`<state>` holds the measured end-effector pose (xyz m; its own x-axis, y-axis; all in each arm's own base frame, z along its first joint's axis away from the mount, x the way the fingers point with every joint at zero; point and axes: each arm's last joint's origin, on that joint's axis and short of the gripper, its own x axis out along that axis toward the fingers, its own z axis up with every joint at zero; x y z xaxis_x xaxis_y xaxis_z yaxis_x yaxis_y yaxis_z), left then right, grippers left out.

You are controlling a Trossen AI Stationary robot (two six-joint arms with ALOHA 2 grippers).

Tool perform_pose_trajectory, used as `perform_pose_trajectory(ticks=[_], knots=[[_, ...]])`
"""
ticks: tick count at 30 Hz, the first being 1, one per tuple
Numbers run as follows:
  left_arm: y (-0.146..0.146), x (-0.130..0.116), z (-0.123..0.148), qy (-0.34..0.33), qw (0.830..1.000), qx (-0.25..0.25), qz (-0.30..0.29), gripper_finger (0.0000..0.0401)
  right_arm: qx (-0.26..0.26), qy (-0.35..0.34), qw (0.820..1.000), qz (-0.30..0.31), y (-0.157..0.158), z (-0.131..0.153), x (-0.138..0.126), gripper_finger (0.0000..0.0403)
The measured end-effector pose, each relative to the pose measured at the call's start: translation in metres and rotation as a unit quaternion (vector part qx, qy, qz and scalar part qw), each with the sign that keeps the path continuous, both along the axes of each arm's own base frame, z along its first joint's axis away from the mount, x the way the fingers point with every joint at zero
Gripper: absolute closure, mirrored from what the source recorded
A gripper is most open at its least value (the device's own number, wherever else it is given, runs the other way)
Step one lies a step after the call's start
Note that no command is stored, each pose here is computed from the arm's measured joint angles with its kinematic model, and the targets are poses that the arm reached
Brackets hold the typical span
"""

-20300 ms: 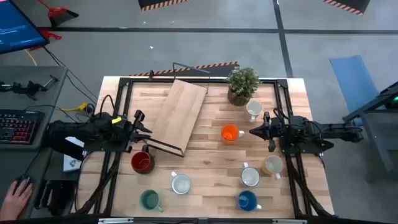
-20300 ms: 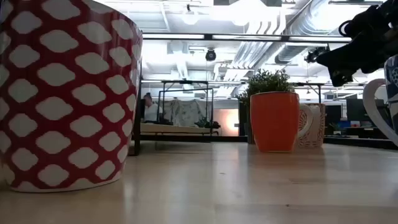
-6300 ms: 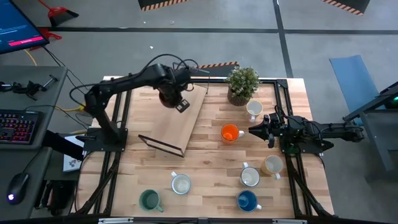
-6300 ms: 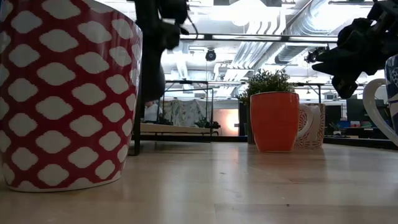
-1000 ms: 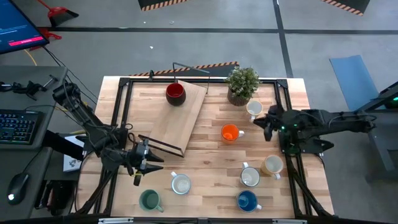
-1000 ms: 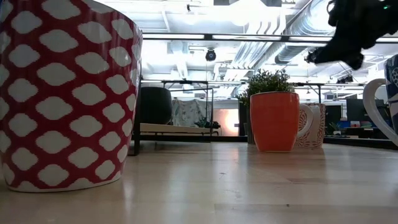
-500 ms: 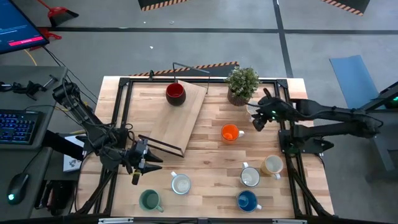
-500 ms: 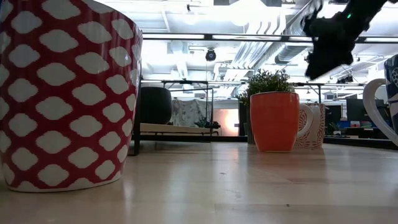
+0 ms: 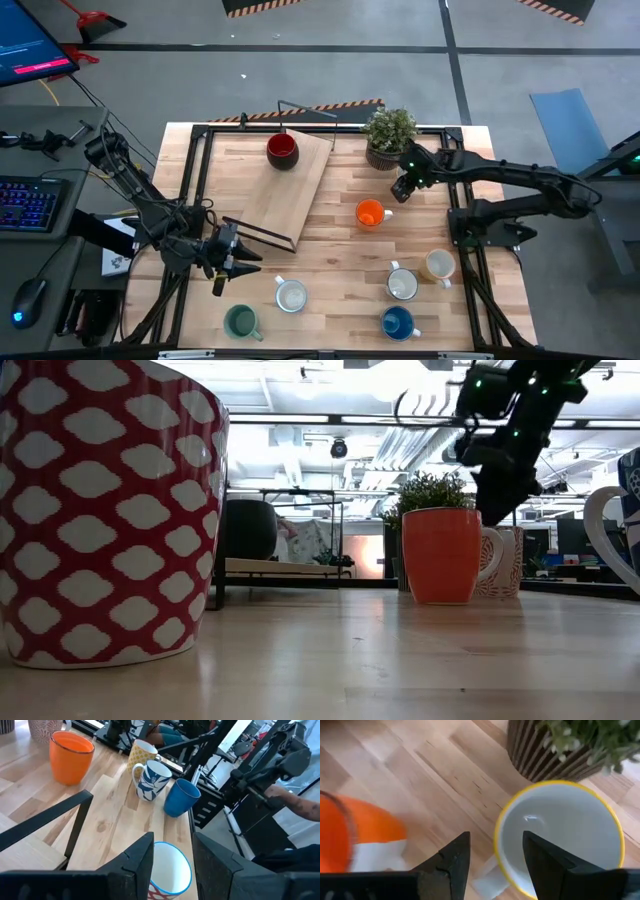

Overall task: Place coffee mugs
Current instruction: Put the yellow cup on the shelf

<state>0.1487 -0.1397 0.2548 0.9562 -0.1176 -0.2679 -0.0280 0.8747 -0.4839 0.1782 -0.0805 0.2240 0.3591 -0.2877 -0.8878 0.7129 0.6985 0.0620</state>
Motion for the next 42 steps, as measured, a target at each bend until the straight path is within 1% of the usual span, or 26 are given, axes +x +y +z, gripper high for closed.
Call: perform_pose_trajectory(ticks=[4,11,14,17,19,22,27,28,31,36,42], knots=[[0.000,0.000,0.000,0.000,1.000,0.000,0.000,0.0275,0.008,0.029,1.000,-0.004,-0.007,-0.011,0.005,0.0242],[0.000,0.000,0.000,0.000,1.000,0.000,0.001,0.0275,0.023,0.059,0.998,-0.018,-0.017,-0.026,0.011,0.0243],[0.000,0.000,0.000,0.000,1.000,0.000,0.001,0.0275,0.027,0.066,0.997,-0.018,-0.018,-0.030,0.013,0.0243],[0.000,0.000,0.000,0.000,1.000,0.000,0.001,0.0275,0.028,0.057,0.998,-0.021,-0.018,-0.030,0.015,0.0252],[0.000,0.000,0.000,0.000,1.000,0.000,0.001,0.0275,0.033,0.048,0.998,-0.023,-0.018,-0.029,0.016,0.0266],[0.000,0.000,0.000,0.000,1.000,0.000,0.001,0.0275,0.036,0.043,0.998,-0.024,-0.018,-0.029,0.016,0.0299],[0.000,0.000,0.000,0.000,1.000,0.000,0.001,0.0275,0.050,0.042,0.998,-0.018,-0.017,-0.030,0.016,0.0379],[0.000,0.000,0.000,0.000,1.000,0.000,0.001,0.0275,0.052,0.043,0.998,-0.017,-0.017,-0.029,0.016,0.0389],[0.000,0.000,0.000,0.000,1.000,0.000,0.001,0.0275,0.052,0.044,0.997,-0.018,-0.016,-0.028,0.014,0.0391],[0.000,0.000,0.000,0.000,1.000,0.000,0.001,0.0275,0.056,0.038,0.998,-0.012,-0.011,-0.019,0.009,0.0398],[0.000,0.000,0.000,0.000,1.000,0.000,0.001,0.0275,0.053,0.027,0.998,0.004,0.008,0.015,-0.001,0.0400]])
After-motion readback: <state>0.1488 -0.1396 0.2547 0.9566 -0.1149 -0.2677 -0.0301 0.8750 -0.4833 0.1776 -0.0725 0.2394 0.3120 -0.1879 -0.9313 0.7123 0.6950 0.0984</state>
